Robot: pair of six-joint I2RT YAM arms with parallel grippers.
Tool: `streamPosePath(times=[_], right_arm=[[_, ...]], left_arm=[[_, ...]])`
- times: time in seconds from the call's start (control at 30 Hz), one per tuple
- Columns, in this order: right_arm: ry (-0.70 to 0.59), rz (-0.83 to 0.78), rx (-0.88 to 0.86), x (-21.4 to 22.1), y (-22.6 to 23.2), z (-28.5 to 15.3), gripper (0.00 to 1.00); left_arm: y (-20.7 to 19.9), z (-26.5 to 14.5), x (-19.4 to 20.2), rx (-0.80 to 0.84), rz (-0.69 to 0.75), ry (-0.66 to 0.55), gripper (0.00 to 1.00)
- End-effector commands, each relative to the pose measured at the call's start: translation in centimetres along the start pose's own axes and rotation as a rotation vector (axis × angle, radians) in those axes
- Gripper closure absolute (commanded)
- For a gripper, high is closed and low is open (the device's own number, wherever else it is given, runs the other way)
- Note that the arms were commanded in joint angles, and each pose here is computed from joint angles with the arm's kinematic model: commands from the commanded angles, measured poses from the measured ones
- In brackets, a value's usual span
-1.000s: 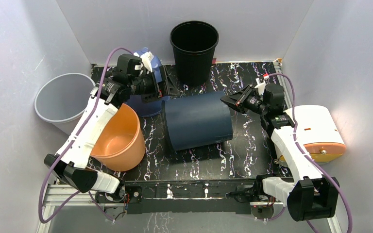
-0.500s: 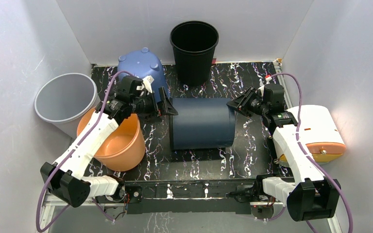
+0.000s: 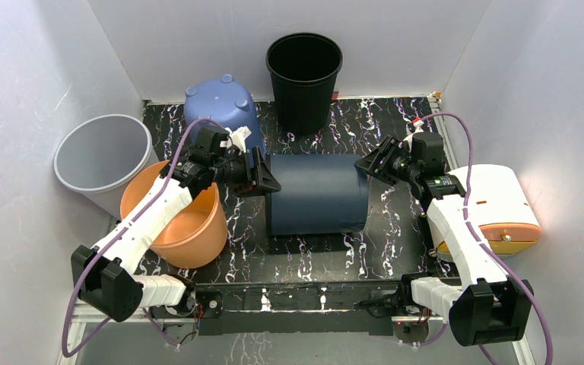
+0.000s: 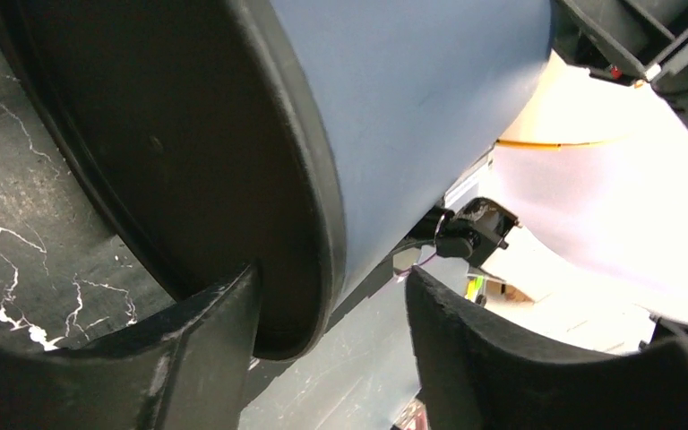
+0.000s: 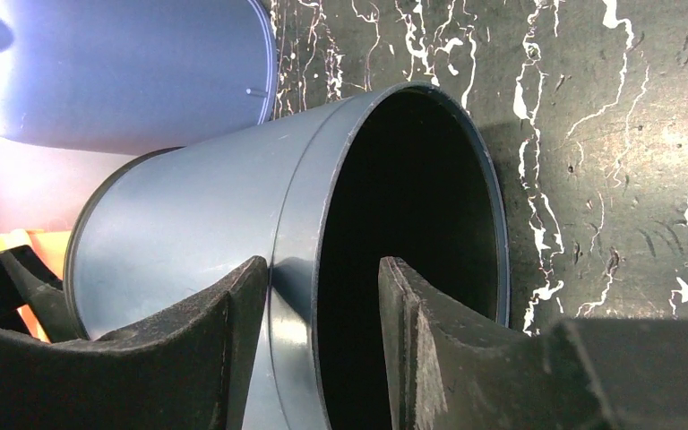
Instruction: Turn the large container upside down
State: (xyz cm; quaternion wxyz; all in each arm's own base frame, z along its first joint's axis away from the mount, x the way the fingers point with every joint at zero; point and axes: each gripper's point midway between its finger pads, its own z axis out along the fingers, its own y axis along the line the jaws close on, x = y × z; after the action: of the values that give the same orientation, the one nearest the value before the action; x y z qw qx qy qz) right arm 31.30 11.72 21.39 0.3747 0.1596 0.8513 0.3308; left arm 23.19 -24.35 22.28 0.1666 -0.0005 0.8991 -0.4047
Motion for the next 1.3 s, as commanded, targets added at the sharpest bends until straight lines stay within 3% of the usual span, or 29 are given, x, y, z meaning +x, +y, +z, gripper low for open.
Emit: streamPosePath(times=[0.0, 0.1, 0.17, 0.2, 0.47, 0.6, 0.7, 0.83, 1.03, 1.27], right_arm=[[0.058, -0.022, 0.064, 1.8, -1.8, 0.0, 0.54], [0.061, -0.021, 0.067, 2.0, -2.0, 0.1, 0.53], [0.066, -0.017, 0.064, 2.3, -2.2, 0.2, 0.53], [0.070, -0.011, 0.061, 2.4, -2.2, 0.3, 0.53], [0.072, -0.018, 0.053, 2.5, -1.9, 0.0, 0.51], [0.078, -0.046, 0.042, 2.0, -1.2, -0.6, 0.22], [0.081, -0.058, 0.022, 1.7, -0.3, -1.1, 0.16], [0.059, -0.065, 0.017, 1.2, 0.2, -1.8, 0.16], [0.107, 0.033, -0.057, 4.0, 0.1, -1.5, 0.35], [0.157, 0.112, -0.121, 7.5, -0.7, -1.0, 0.44]], left_arm=[[-2.2, -0.8, -0.6, 0.093, 0.038, -0.023, 0.49], [-2.5, -1.0, -1.1, 0.084, 0.044, -0.034, 0.68], [-2.8, -1.0, -1.4, 0.084, 0.046, -0.036, 0.93], [-3.0, -1.1, -1.5, 0.084, 0.044, -0.036, 1.00], [-4.9, -2.1, -3.5, 0.085, 0.085, -0.066, 1.00], [-6.4, -4.1, -6.1, 0.019, 0.186, -0.134, 1.00], [-7.8, -5.2, -7.2, 0.024, 0.256, -0.162, 1.00], [-9.0, -6.8, -8.2, 0.013, 0.320, -0.200, 1.00], [-11.4, -7.8, -8.3, 0.102, 0.397, -0.215, 1.00], [-12.4, -4.9, -6.9, 0.104, 0.436, -0.146, 1.00]])
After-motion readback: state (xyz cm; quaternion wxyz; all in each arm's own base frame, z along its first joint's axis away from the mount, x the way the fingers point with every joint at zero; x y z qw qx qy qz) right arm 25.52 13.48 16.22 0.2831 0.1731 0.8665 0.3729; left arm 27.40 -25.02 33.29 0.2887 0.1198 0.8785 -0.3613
